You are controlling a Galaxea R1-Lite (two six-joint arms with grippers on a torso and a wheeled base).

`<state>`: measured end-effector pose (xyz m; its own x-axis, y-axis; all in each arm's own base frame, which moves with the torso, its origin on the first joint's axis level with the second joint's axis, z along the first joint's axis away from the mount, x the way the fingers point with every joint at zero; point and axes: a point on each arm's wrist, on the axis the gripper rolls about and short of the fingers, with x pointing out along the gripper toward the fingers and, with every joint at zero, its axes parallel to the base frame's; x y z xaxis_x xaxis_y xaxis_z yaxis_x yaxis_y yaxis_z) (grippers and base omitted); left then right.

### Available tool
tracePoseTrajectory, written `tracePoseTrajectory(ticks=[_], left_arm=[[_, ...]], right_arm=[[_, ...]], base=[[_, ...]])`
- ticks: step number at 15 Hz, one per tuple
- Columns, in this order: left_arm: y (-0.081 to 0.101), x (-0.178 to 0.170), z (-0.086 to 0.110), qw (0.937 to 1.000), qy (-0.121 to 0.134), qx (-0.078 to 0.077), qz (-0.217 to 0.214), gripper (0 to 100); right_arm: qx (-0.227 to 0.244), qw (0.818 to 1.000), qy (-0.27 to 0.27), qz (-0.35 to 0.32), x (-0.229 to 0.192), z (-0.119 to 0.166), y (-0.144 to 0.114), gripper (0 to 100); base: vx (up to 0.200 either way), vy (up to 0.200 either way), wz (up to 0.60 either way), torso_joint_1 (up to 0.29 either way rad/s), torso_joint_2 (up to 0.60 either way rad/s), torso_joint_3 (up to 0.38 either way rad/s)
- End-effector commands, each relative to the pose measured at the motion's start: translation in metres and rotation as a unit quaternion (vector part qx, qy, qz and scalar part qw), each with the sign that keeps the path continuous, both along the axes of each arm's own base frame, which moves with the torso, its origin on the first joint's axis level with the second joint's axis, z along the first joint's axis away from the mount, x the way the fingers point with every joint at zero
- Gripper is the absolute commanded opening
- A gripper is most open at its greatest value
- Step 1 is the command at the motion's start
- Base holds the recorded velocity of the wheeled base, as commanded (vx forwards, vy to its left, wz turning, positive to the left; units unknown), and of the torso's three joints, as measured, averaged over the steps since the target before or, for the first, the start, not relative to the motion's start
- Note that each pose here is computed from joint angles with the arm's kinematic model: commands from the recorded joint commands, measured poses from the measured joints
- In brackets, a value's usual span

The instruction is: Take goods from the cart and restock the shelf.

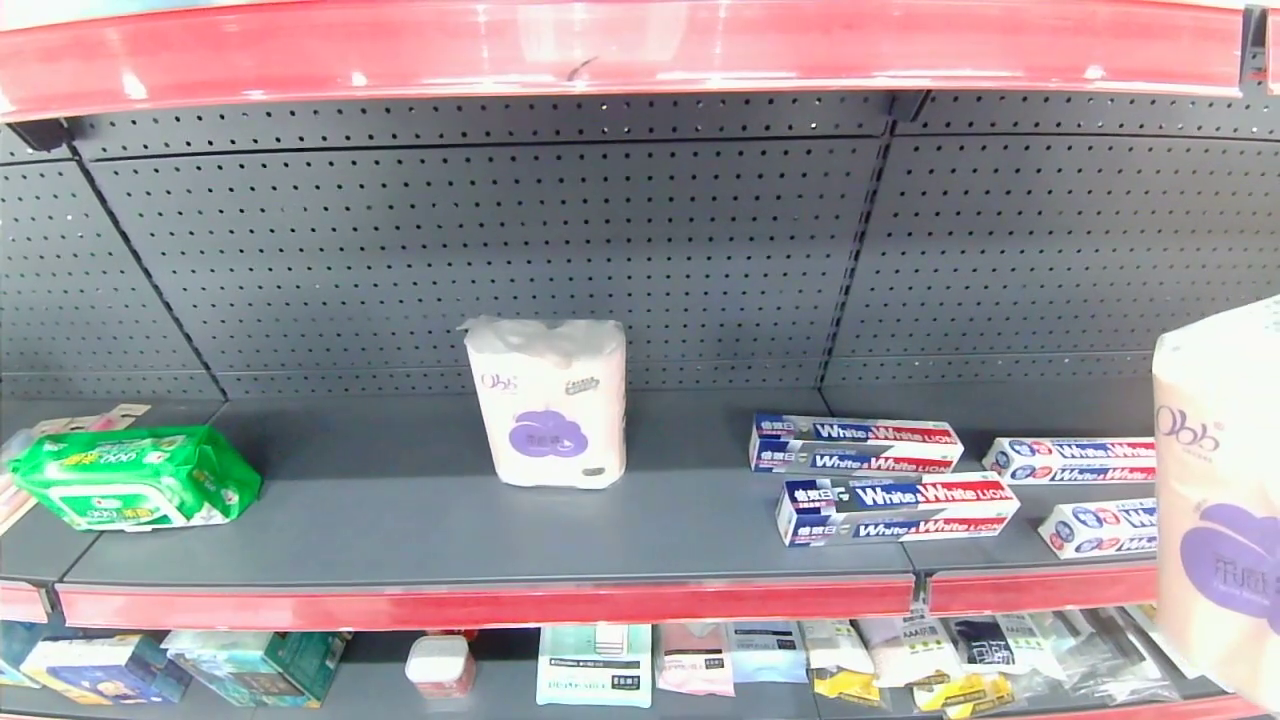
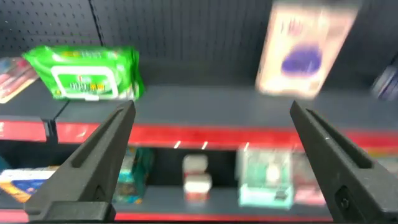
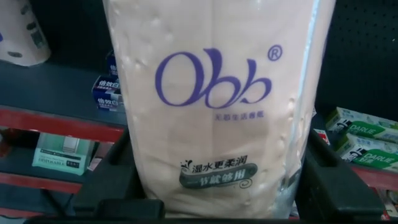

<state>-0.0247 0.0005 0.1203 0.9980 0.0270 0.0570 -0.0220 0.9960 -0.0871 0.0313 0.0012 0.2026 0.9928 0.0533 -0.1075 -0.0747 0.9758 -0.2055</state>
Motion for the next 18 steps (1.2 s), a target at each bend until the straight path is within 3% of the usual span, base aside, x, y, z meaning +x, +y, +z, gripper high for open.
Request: tracePoseTrajectory(ticks=[1,2,3,4,5,6,7,8,9,11,12,14,15,18], left_arm=[[0.001,0.065,0.077,0.9949,0.076,-0.064,0.018,100],[0.001,0.072,0.078,0.9948,0.082,-0.057,0.019,100],[0.003,0.096,0.08,0.9912,0.119,-0.042,0.041,100],[0.003,0.096,0.08,0.9912,0.119,-0.042,0.041,100],[0.01,0.128,0.067,0.977,0.196,0.015,0.082,100],[0.016,0.144,0.058,0.9666,0.237,0.039,0.09,100],[0.018,0.163,0.052,0.9657,0.249,0.041,0.06,100],[0.019,0.174,0.05,0.9676,0.246,0.038,0.039,100],[0.026,0.201,0.042,0.9714,0.233,0.046,-0.017,100],[0.046,0.237,0.021,0.9596,0.212,0.124,-0.136,100],[0.05,0.248,0.015,0.9538,0.198,0.139,-0.179,100],[0.053,0.274,0.01,0.9457,0.179,0.135,-0.235,100],[0.056,0.297,0.014,0.9395,0.157,0.131,-0.275,100],[0.059,0.334,0.01,0.9236,0.128,0.122,-0.34,100]], right_arm=[[0.005,1.0,-0.001,0.0,-0.001,-0.001,0.0,0],[0.005,1.0,-0.001,0.0,-0.001,0.0,0.0,0],[0.005,1.0,-0.003,-0.003,-0.001,0.0,0.0,0],[0.005,1.0,-0.003,-0.003,-0.001,0.0,0.0,0],[0.007,1.0,-0.008,-0.002,0.0,0.004,0.0,0],[0.01,1.0,-0.006,-0.003,0.001,0.004,0.0,0],[0.011,1.0,-0.004,-0.003,0.003,0.006,0.0,0],[0.011,1.0,0.0,-0.003,0.005,0.007,0.0,0],[0.01,1.0,0.006,-0.009,0.009,0.008,0.0,0],[0.01,1.0,0.022,-0.017,0.017,0.009,-0.001,0],[0.01,0.999,0.029,-0.021,0.02,0.009,-0.001,0],[0.01,0.999,0.031,-0.03,0.024,0.01,-0.002,0],[0.01,0.999,0.031,-0.036,0.024,0.011,-0.003,0],[0.008,0.998,0.038,-0.04,0.023,0.008,-0.003,0]], base=[[0.0,0.0,0.0,0.0,0.0,0.0],[0.0,0.0,0.0,0.0,0.0,0.0],[0.0,0.0,0.0,0.0,0.0,0.0],[0.0,0.0,0.0,0.0,0.0,0.0],[0.0,0.0,0.0,0.0,0.0,0.0],[0.0,0.0,0.0,0.0,0.0,0.0],[0.0,0.0,0.0,0.0,0.0,0.0],[0.0,0.0,0.0,0.0,0.0,0.0],[0.0,0.0,0.0,0.0,0.0,0.0],[0.0,0.0,0.0,0.0,0.0,0.0],[0.0,0.0,0.0,0.0,0.0,0.0],[0.0,0.0,0.0,0.0,0.0,0.0],[0.0,0.0,0.0,0.0,0.0,0.0],[0.0,0.0,0.0,0.0,0.0,0.0]])
